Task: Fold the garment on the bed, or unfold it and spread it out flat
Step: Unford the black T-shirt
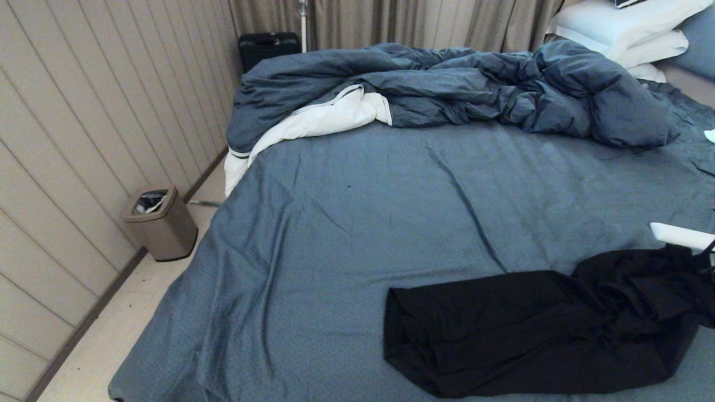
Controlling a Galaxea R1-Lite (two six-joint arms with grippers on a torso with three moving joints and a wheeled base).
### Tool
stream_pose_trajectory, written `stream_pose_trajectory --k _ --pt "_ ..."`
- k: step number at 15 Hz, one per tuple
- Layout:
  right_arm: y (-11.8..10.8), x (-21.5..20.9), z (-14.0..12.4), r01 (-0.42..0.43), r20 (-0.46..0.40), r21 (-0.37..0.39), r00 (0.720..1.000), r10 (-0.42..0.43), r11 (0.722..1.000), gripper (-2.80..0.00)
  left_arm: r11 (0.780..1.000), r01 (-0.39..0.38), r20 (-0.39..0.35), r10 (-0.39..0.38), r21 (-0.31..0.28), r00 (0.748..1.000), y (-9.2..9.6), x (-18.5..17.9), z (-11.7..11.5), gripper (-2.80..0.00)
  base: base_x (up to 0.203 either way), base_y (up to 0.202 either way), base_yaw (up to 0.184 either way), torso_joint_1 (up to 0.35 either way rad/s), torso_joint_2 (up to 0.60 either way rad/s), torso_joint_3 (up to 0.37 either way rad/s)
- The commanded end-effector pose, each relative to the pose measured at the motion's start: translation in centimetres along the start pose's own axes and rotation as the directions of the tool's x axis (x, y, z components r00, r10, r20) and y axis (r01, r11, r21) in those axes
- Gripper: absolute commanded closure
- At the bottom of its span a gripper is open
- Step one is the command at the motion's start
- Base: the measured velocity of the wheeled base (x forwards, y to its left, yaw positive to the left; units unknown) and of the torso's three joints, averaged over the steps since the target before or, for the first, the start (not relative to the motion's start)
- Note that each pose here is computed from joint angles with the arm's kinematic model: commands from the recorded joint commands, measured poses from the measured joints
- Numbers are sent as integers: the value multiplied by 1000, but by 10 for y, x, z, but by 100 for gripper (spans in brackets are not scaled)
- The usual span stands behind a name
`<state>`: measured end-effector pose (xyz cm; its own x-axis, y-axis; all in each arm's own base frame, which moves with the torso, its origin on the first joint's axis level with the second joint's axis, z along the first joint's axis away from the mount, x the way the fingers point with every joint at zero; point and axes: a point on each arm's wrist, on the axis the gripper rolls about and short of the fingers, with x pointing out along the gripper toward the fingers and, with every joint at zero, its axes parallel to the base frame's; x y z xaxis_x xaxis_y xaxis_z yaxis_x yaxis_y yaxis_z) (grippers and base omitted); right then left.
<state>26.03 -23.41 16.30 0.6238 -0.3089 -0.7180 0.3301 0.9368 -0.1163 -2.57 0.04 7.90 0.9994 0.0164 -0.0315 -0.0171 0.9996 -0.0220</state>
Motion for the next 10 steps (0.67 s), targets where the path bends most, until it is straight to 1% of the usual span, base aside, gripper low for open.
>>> stream_pose_trajectory --k 1,2,7,10 --pt "-3 13 -13 0 -19 10 1000 1 1000 0 1000 0 1 0 0 1000 0 0 0 0 0 0 0 0 0 0" --pt "-2 15 -17 -6 -21 8 1000 6 1000 -280 1000 -1 -1 1 0 1000 0 0 0 0 0 0 0 0 0 0" --pt "-9 6 -14 -29 23 23 999 28 999 -280 1000 0 1 0 0 1000 0 0 0 0 0 0 0 0 0 0" --pt "-15 -14 -10 -45 84 35 996 42 998 -280 1000 0 0 0 0 1000 0 0 0 0 0 0 0 0 0 0"
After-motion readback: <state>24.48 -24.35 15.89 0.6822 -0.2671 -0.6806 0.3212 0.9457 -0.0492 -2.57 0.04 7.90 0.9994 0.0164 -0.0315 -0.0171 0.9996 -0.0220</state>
